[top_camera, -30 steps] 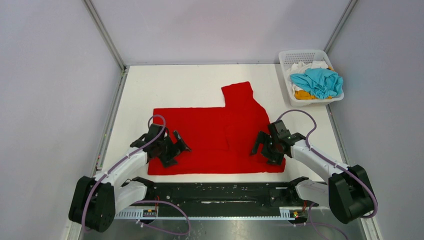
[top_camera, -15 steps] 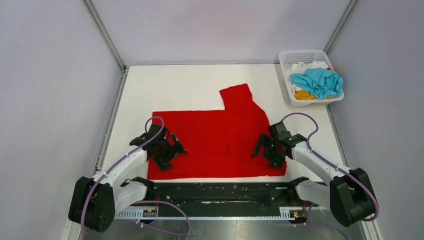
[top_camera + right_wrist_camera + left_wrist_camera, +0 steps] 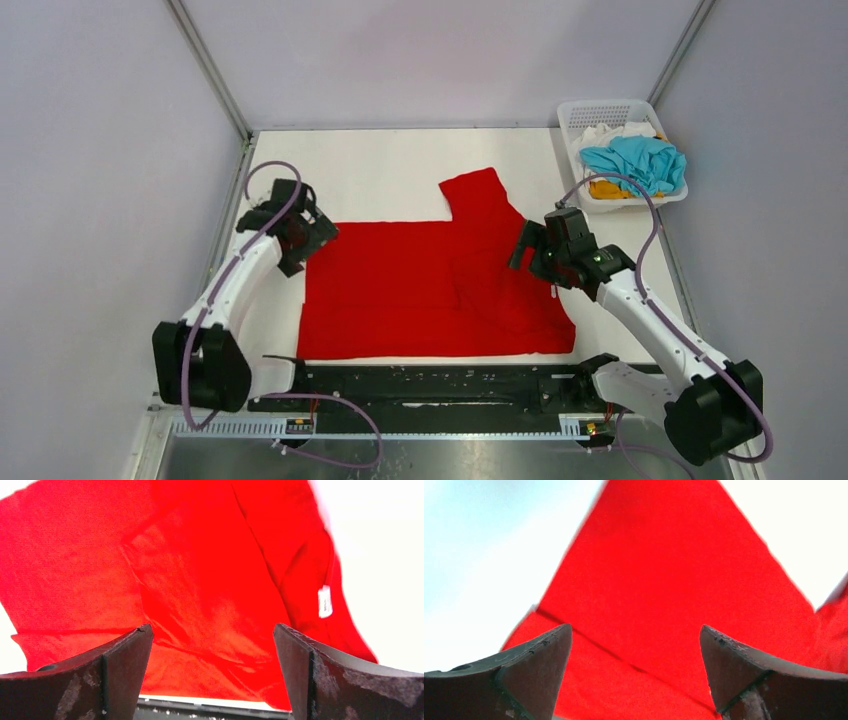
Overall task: Fold and stack the t-shirts
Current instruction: Fold the flattened tshirt in 1/3 of the way, then grab the side of the flattened tshirt furthest away from the robot with both arms
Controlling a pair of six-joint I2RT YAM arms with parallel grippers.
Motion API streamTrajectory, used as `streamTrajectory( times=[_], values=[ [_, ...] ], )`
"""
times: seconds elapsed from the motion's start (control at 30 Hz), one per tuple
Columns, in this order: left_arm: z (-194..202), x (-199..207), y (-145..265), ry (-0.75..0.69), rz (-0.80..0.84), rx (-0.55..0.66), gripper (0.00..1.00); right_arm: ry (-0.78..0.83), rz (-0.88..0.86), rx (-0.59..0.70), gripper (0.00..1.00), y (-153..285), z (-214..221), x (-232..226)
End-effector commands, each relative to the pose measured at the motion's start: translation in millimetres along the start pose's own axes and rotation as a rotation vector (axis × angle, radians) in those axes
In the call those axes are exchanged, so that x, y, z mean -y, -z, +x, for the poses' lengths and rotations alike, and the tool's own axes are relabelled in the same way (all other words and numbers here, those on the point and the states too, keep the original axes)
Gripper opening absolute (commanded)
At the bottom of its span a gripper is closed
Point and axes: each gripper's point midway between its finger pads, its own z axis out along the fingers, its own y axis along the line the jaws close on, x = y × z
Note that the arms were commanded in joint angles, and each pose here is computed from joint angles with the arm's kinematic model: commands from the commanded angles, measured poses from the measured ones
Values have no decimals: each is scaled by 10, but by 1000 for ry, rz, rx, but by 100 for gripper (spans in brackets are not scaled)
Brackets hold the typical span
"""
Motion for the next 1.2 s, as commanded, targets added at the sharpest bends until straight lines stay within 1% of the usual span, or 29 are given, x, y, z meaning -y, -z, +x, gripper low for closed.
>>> streamTrajectory(
  times=[0.0,0.07,0.1,0.17,0.2,0.27,0.33,0.47,0.63,0.7,0.83,1.03,1.17],
  values=[
    [-609,5,-216,26,-41,64,99,80,-2,182,99,165,-456,-74],
    [-798,40,-356,30,-70,75,99,97,-8,182,99,139,-468,-92],
    [-913,-12,-457,50,-102,75,99,107,-6,180,100,122,-469,-88],
    [-1036,40,-682,47,-119,46,99,136,13,163,99,69,-451,-59],
    [-1086,113,-797,40,-110,20,96,151,28,154,99,41,-446,-35],
    [-1163,317,-1056,15,-82,-46,91,174,54,133,99,-12,-429,6],
    [-1216,418,-1206,8,-85,-87,90,193,62,104,99,-52,-400,10],
    [-1222,423,-1442,10,-108,-122,90,206,65,82,99,-90,-377,13],
    [-1104,352,-1614,6,-127,-171,90,210,70,80,99,-105,-369,24],
    [-1023,327,-1667,10,-123,-193,88,208,73,78,100,-113,-363,31],
    [-830,235,-1688,16,-130,-240,79,205,80,90,99,-101,-363,61],
    [-795,27,-1690,6,-211,-212,66,206,80,87,99,-114,-354,65],
    [-893,-74,-1709,-21,-293,-202,64,210,83,81,99,-124,-338,76]
  ],
)
